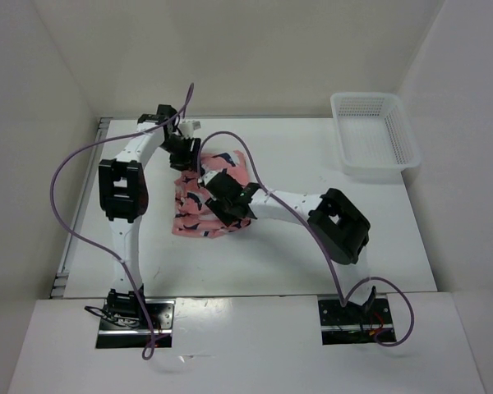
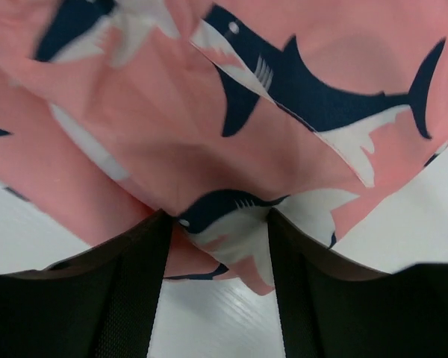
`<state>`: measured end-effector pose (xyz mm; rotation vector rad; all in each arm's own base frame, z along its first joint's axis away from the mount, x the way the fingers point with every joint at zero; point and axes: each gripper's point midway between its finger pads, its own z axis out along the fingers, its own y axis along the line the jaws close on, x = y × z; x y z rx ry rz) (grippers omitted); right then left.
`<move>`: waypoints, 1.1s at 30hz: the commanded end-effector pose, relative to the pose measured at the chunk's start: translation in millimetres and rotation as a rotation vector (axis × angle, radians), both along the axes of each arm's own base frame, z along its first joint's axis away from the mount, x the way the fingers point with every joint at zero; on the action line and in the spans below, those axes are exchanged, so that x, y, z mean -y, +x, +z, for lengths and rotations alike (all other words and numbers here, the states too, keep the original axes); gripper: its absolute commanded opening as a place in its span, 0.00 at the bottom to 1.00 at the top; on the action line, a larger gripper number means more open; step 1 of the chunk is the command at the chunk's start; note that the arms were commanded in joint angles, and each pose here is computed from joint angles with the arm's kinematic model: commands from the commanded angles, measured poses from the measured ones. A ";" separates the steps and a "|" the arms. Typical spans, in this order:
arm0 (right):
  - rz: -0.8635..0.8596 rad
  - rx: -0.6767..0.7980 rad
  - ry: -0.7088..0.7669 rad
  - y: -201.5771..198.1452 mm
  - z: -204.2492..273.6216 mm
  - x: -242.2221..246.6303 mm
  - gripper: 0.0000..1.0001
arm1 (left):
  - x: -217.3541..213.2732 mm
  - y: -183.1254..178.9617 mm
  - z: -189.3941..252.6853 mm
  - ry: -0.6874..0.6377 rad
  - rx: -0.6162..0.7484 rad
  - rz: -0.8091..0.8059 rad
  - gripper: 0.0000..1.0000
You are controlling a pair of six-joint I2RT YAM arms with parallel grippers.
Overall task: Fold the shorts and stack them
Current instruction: Fold the shorts
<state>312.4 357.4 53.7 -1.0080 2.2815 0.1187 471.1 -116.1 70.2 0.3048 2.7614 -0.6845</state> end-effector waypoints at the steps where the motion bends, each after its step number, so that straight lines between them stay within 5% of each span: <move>1: -0.028 -0.010 0.067 -1.3 -9.5 -4.4 0.44 | -4.2 -0.3 -12.7 0.008 -0.009 0.003 0.57; 4: -0.024 -0.061 0.069 -14.7 -22.8 1.3 0.14 | -10.8 8.9 -24.1 0.050 0.012 0.016 0.36; 7: -0.029 -0.087 0.061 -25.2 -32.6 11.3 0.00 | -16.9 21.0 -31.1 0.089 0.043 0.030 0.32; 10: -0.023 -0.091 0.069 -30.9 -28.0 15.8 0.00 | -18.2 36.6 -31.3 0.126 0.084 0.037 0.30; 12: -0.012 -0.075 0.079 -32.5 -14.8 18.8 0.08 | -19.2 43.4 -29.9 0.133 0.105 0.041 0.33; 13: -0.011 -0.065 0.094 -31.8 -7.2 17.8 0.19 | -14.5 42.5 -29.9 0.132 0.105 0.032 0.37; 14: -0.011 -0.061 0.099 -32.8 -0.4 19.2 0.43 | -7.9 39.6 -19.9 0.093 0.108 0.019 0.41; 17: -0.015 -0.011 0.215 -30.3 49.6 15.7 0.64 | 2.8 30.0 0.5 0.051 0.125 -0.004 0.56; 20: -0.052 0.057 0.472 -20.9 119.3 23.7 0.71 | 11.3 24.1 32.3 -0.006 0.170 -0.023 0.68; 23: -0.138 0.004 0.622 -10.6 134.0 42.3 0.73 | 8.9 24.2 65.3 -0.024 0.234 -0.019 0.75; 27: -0.313 -0.138 0.583 10.0 80.6 80.1 0.69 | -7.9 16.3 82.8 0.000 0.250 0.015 0.78; 33: -0.349 -0.331 0.575 4.6 30.5 71.9 0.67 | -23.1 -41.3 39.0 0.043 0.058 0.038 0.78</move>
